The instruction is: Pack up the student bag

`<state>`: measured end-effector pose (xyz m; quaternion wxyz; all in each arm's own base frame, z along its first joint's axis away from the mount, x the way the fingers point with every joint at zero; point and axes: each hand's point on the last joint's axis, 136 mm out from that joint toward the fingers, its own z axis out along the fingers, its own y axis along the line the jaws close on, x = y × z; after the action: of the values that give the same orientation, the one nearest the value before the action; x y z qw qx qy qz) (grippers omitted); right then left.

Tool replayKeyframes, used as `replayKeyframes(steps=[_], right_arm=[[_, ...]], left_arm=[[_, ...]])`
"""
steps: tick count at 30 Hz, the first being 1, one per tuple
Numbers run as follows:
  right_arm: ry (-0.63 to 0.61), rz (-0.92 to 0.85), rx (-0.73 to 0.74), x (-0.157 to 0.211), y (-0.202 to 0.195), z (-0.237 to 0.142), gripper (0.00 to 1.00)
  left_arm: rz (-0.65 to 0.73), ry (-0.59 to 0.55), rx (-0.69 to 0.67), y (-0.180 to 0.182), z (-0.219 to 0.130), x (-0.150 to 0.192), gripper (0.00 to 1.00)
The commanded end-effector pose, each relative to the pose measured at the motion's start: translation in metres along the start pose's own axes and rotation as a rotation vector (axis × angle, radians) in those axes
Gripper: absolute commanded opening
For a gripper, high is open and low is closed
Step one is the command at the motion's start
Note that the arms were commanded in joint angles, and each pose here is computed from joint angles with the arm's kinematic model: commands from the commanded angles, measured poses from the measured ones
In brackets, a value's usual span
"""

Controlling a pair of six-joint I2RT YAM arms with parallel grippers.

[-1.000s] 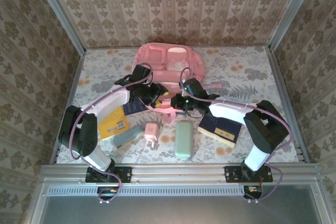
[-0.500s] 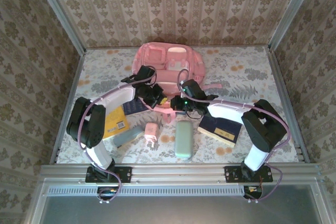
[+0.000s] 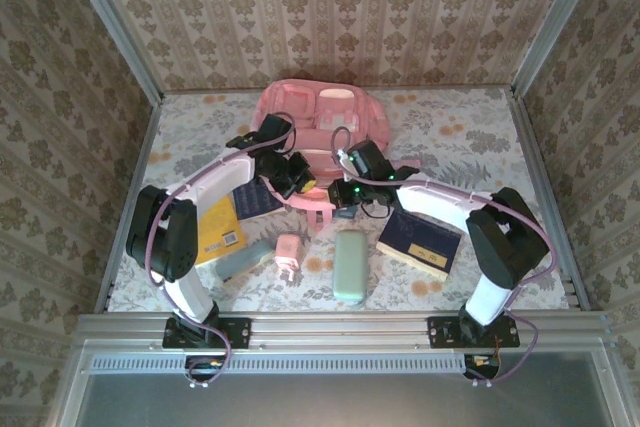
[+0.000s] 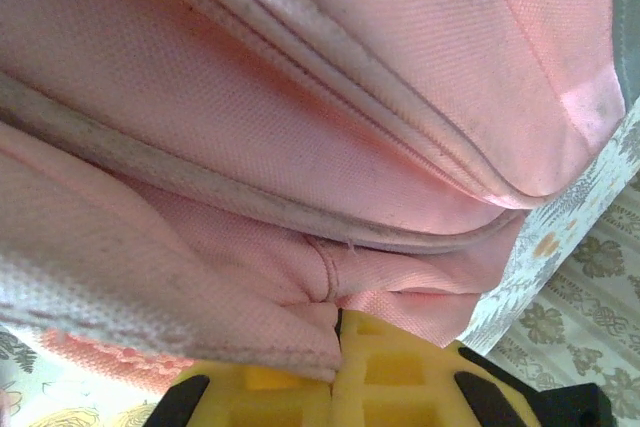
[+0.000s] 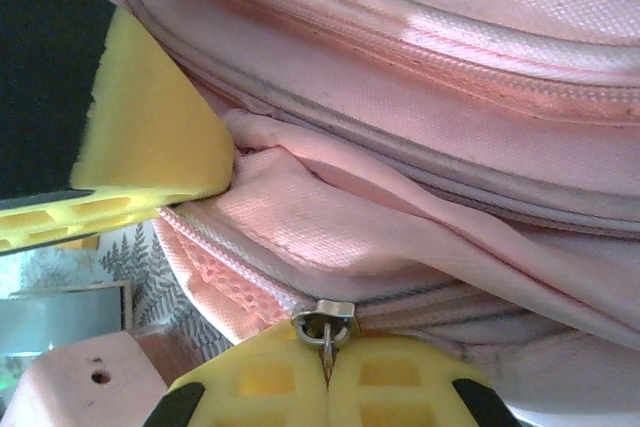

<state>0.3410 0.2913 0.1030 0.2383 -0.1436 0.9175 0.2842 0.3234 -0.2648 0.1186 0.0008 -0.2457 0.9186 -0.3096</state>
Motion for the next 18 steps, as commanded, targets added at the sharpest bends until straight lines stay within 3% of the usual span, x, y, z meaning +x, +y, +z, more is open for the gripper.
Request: replayKeyframes(steps=[1,6,18], right_arm=[[0.141,0.057,0.076,0.025,-0.039,-0.015,0.00],[0.188,0.052,0.007,0.019,-0.029,-0.026,0.00],[0.221,0.135,0.141,0.011,-0.095,-0.038,0.00]], left_arm=[[0.031,-0.167,-0.081,0.015,-0.025,-0.035,0.00],[0.047,-0.161,-0.081,0.013,-0.025,-0.033,0.00],[0.118,-0.206,-0.056,-0.003,-0.059,-0.032,0.00]])
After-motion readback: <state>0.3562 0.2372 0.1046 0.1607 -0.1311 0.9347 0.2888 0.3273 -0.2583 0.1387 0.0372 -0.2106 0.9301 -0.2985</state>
